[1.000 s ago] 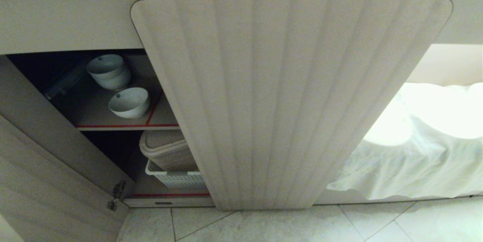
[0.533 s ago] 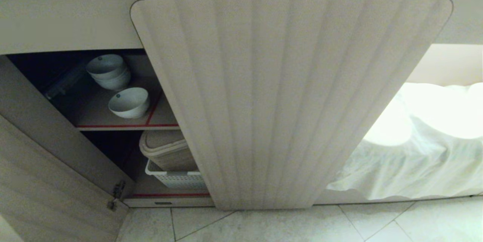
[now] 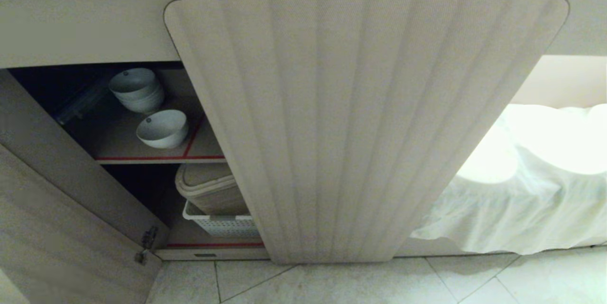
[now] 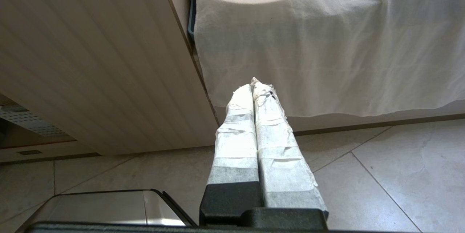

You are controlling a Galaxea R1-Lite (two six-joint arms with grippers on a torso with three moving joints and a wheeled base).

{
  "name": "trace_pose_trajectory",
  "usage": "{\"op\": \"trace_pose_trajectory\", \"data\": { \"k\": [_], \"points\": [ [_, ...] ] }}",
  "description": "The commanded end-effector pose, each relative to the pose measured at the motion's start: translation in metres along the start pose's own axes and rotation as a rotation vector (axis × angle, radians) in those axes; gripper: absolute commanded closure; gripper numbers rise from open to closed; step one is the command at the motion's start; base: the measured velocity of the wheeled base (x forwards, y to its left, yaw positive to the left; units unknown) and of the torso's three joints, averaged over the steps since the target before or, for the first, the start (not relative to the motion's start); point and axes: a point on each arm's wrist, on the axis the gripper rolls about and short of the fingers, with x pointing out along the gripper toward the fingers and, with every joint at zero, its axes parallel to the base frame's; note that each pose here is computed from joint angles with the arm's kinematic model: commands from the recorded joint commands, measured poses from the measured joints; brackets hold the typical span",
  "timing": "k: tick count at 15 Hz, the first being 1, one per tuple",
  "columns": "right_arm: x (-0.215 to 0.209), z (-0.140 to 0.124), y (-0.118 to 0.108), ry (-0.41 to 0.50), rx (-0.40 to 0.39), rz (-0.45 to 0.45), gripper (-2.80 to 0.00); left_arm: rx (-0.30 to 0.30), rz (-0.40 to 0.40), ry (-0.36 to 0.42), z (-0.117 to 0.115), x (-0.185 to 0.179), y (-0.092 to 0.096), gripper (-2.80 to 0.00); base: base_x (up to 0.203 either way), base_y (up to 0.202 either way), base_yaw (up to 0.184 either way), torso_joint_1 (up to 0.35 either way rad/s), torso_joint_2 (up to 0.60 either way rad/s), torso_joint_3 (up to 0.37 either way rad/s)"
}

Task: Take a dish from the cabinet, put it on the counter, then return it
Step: Take the bowl from the cabinet

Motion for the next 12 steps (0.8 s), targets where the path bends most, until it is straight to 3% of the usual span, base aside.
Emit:
{"op": "trace_pose_trajectory", "data": {
  "k": [1, 6, 12],
  "points": [
    [0.000, 0.000, 0.000, 0.000, 0.001, 0.000, 0.00, -0.004, 0.003, 0.060, 0.012, 0.001, 0.000, 0.00, 0.000, 0.000, 0.000, 0.000, 0.00, 0.000],
    [0.000, 0.000, 0.000, 0.000, 0.001, 0.000, 0.00, -0.026, -0.002, 0.188, 0.036, 0.018, 0.000, 0.00, 0.000, 0.000, 0.000, 0.000, 0.00, 0.000],
    [0.000, 0.000, 0.000, 0.000, 0.001, 0.000, 0.00, -0.121, 0.012, 0.279, 0.063, 0.068, 0.003, 0.00, 0.000, 0.000, 0.000, 0.000, 0.00, 0.000]
  ]
}}
